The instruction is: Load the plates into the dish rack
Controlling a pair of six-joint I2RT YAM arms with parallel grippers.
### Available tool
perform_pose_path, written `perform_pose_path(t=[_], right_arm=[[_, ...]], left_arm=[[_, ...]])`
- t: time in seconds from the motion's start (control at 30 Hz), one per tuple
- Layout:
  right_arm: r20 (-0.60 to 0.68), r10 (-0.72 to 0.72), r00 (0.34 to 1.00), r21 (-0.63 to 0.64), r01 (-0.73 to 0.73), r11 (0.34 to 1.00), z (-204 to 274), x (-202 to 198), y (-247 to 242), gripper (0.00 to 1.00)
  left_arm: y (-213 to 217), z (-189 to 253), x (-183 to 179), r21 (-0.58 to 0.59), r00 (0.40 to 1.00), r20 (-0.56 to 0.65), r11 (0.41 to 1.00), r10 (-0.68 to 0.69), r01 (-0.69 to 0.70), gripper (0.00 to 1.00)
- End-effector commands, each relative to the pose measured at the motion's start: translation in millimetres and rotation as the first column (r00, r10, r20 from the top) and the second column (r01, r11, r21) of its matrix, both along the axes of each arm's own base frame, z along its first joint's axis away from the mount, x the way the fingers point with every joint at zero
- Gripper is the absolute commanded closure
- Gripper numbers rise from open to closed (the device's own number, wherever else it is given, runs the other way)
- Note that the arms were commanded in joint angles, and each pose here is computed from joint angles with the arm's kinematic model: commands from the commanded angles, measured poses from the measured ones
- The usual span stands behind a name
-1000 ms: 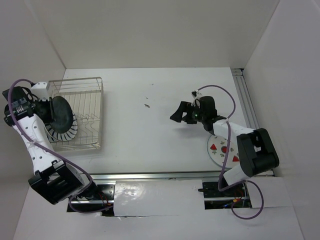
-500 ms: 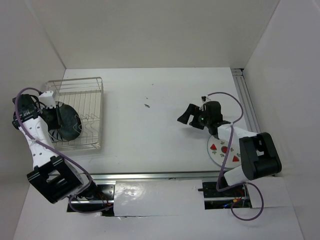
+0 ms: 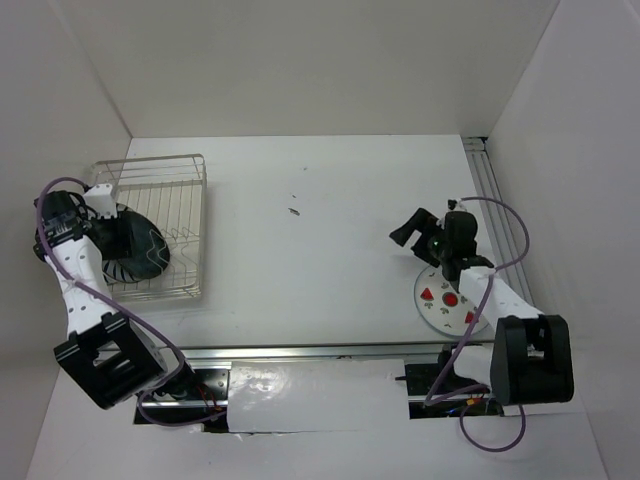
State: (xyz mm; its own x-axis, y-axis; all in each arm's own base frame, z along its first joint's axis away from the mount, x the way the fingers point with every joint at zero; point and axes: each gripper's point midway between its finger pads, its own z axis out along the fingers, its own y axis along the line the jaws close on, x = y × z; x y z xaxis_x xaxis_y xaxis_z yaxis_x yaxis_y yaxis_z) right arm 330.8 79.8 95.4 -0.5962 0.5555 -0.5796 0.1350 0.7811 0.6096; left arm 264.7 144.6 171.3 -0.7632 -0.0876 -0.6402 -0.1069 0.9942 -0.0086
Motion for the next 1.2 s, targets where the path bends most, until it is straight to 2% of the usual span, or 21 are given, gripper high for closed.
perform_pose_path(t=[0.0,0.07,0.17,0.2,0.27,0.33,0.43,0.53,0.67,0.8,0.97,1.17], right_arm=[[-0.065,-0.142,0.988,-0.045,0.139,0.989,-9,-16,-31,0.01],[-0.075,-0.219,0.973,-0.078,0.214,0.974,-8,-22,-48,0.01],[-0.099,-0.307,0.947,-0.117,0.295,0.948,-9,-34,-64,0.01],[-0.106,-0.342,0.934,-0.125,0.329,0.936,-9,-37,-71,0.01],[-0.115,-0.406,0.907,-0.165,0.385,0.908,-10,-46,-84,0.01],[-0.111,-0.455,0.884,-0.203,0.428,0.881,-10,-52,-96,0.01],[-0.167,-0.506,0.846,-0.243,0.463,0.853,-20,-63,-108,0.01],[-0.226,-0.515,0.827,-0.248,0.462,0.851,-32,-70,-111,0.01],[-0.256,-0.443,0.859,-0.194,0.403,0.894,-49,-71,-95,0.01],[-0.200,-0.419,0.886,-0.150,0.395,0.906,-45,-63,-90,0.01],[-0.177,-0.399,0.900,-0.153,0.375,0.914,-48,-56,-90,0.01],[-0.258,-0.352,0.900,-0.184,0.312,0.932,-76,-48,-86,0.04]], left_arm=[[7,29,8,0.080,0.997,0.083,0.997,-0.011,0.004,0.32],[11,38,11,0.099,0.995,0.097,0.995,-0.006,-0.003,0.20],[14,67,13,0.138,0.990,0.140,0.990,-0.004,-0.015,0.11],[14,91,17,0.159,0.983,0.185,0.987,-0.018,-0.012,0.11],[10,113,21,0.153,0.974,0.223,0.988,-0.037,0.002,0.10],[3,147,21,0.163,0.959,0.276,0.987,-0.058,0.012,0.06],[-20,177,22,0.142,0.934,0.332,0.986,-0.133,0.090,0.01],[-45,191,24,0.110,0.910,0.358,0.977,-0.209,0.181,0.00],[-75,187,24,0.104,0.896,0.343,0.959,-0.283,0.264,0.00],[-81,175,21,0.113,0.906,0.315,0.959,-0.282,0.259,0.00],[-84,169,15,0.119,0.908,0.310,0.959,-0.283,0.259,0.00],[-88,164,11,0.109,0.907,0.307,0.958,-0.287,0.267,0.00]])
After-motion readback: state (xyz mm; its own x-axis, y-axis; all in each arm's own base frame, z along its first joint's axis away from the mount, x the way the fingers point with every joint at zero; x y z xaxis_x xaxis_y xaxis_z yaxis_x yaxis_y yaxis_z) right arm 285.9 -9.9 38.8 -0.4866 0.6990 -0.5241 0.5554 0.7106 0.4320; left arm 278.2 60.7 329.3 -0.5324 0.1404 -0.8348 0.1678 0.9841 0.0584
